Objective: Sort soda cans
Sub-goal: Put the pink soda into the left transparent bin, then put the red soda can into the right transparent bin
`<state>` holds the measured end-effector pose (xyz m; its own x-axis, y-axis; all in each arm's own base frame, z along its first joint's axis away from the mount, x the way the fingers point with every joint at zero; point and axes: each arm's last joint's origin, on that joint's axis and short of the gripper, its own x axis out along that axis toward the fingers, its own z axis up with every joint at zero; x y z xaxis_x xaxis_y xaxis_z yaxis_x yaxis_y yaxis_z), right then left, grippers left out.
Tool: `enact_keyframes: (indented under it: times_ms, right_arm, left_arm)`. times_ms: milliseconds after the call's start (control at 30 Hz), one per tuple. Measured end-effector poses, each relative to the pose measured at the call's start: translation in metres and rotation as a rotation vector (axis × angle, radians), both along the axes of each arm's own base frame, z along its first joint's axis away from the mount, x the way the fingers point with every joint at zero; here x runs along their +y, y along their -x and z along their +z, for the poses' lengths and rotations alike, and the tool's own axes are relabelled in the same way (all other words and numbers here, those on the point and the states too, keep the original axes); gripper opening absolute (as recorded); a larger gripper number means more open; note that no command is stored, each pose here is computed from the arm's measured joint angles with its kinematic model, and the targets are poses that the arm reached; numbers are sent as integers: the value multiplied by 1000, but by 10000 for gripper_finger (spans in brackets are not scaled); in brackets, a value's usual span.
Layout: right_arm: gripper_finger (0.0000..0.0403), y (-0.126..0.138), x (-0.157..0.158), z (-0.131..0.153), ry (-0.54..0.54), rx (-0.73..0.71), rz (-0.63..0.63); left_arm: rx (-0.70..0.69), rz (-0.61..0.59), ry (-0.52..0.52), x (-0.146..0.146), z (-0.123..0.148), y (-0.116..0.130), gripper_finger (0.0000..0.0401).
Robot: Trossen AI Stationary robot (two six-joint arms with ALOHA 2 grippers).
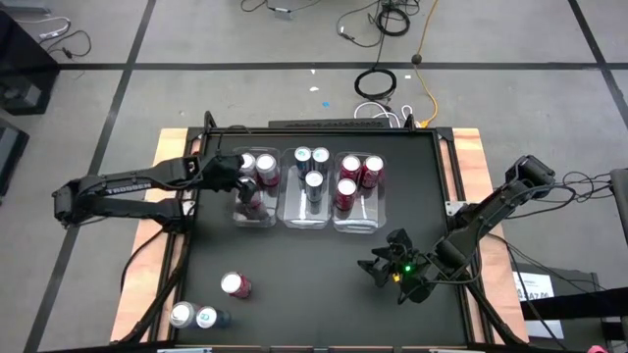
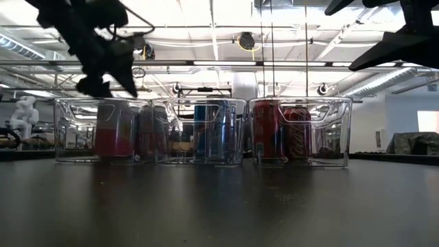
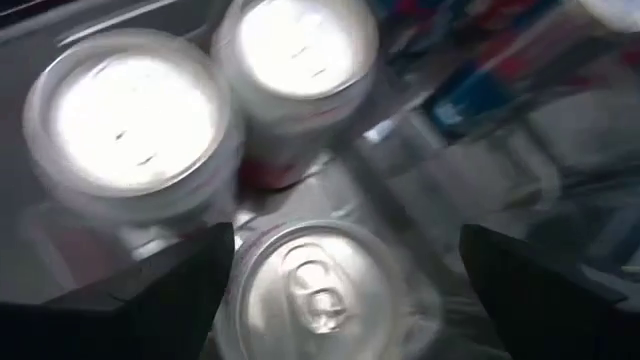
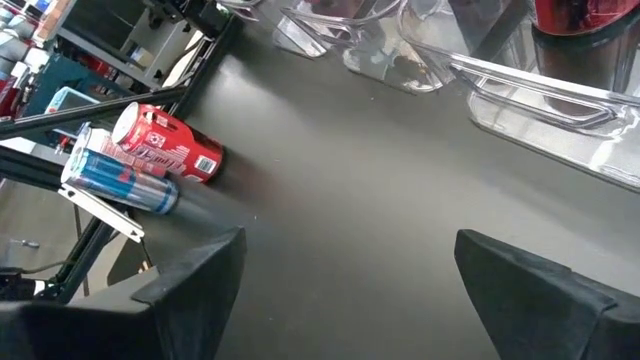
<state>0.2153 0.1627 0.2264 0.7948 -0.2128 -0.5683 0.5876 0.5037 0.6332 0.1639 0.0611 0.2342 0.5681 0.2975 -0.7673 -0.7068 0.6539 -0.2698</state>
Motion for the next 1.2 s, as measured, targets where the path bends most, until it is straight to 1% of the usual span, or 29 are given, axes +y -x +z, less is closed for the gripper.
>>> enact_keyframes:
  times_ms: [233,367,500,600,700,933,1067,1200]
  right_arm:
    - [352,-1,1,1,15,-6,20]
    - [352,-1,1,1,18,-5,23]
    - [352,-1,1,1,26,-3,29]
    - [352,-1,1,1,31,-1,34]
    - [352,-1,1,1,40,1,40]
    - [352,-1,1,1,66,7,59]
    - [352,-1,1,1,71,11,62]
    - [352,-1,1,1,95,19,79]
  left_arm:
    - [-90,-66,20,-4,28,-7,395]
    - [-67,-55,44,-6,38,-4,396]
    - [27,-33,61,-10,46,4,396]
    - [47,-29,80,-15,56,9,396]
    - [26,-34,105,-24,65,13,396]
    - [-90,-72,171,-50,88,21,396]
    - [-112,-113,201,-66,90,24,396]
    - [-107,-153,256,-84,88,19,396]
